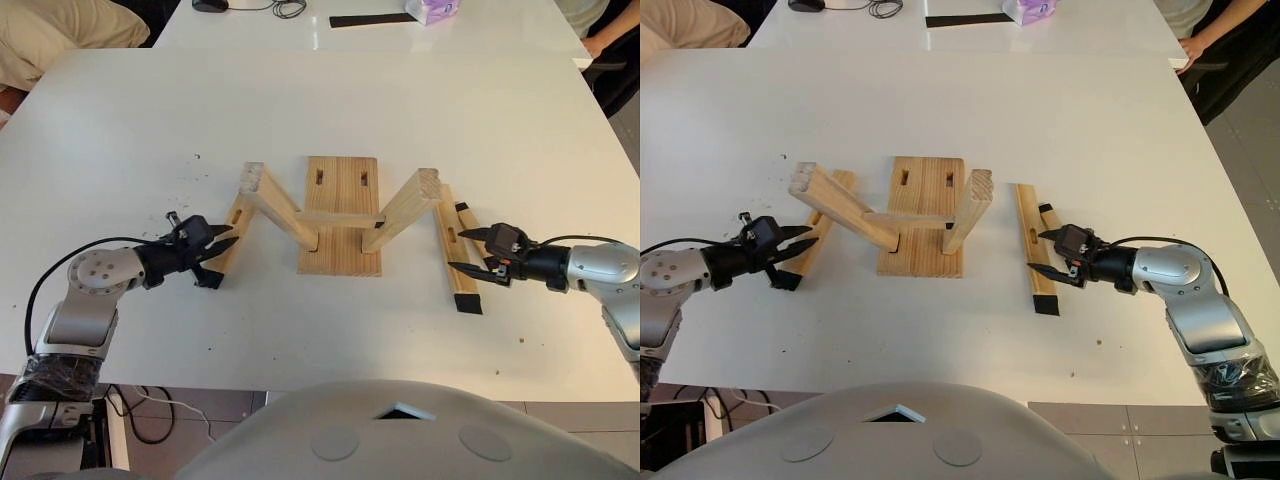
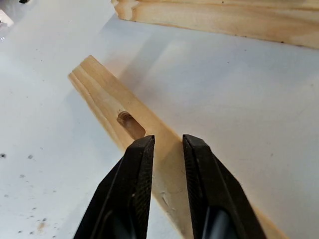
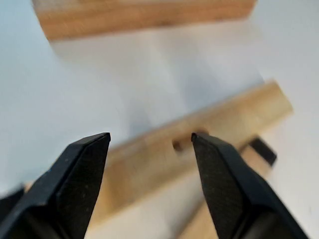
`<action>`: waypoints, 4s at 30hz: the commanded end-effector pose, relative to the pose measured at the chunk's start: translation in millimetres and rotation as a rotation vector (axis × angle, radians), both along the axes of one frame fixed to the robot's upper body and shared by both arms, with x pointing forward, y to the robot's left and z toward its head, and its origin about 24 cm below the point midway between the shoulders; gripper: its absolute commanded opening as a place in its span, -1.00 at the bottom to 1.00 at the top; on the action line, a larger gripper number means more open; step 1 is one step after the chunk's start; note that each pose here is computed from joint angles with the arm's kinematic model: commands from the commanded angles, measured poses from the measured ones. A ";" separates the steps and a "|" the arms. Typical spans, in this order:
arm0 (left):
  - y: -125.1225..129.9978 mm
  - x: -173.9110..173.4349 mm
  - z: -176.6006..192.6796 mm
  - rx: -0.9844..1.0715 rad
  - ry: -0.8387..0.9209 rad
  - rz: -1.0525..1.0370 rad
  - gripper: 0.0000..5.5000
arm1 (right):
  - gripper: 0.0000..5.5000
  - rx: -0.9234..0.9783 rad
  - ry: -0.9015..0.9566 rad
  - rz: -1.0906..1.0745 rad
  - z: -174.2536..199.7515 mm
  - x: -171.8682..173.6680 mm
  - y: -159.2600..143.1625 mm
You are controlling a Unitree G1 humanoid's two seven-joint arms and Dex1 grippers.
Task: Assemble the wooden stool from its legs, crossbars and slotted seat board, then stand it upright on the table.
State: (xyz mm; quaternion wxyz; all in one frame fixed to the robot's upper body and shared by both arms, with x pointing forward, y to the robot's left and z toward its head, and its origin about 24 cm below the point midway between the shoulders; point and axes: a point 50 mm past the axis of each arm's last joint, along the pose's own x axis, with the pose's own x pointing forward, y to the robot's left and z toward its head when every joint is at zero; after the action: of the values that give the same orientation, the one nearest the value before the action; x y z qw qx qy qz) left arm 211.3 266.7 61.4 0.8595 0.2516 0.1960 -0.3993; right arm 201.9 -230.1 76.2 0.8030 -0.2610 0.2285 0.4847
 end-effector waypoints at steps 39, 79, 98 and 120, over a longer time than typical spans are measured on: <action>-181.0 17.7 -4.7 -0.375 0.007 -0.312 -0.62 | 0.10 0.064 -0.019 0.034 -32.8 33.5 65.3; -65.7 89.0 -18.5 0.264 -0.130 -0.600 -0.62 | 0.10 0.096 0.195 0.168 -32.3 -14.6 103.2; -97.0 44.4 10.1 0.038 -0.133 -0.639 -0.62 | 0.10 0.099 0.085 -0.063 -40.4 15.8 95.9; -52.1 -12.2 -16.5 0.032 -0.050 -0.246 -0.62 | 0.10 0.079 0.023 0.010 3.0 0.8 66.5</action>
State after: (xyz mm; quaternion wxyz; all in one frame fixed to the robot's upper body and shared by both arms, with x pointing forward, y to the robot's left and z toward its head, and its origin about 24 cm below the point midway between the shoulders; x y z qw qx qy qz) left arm 200.1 211.1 46.4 0.8105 0.2822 0.1422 -0.4933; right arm 203.1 -167.0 80.0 0.8204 -0.2169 0.2173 0.4824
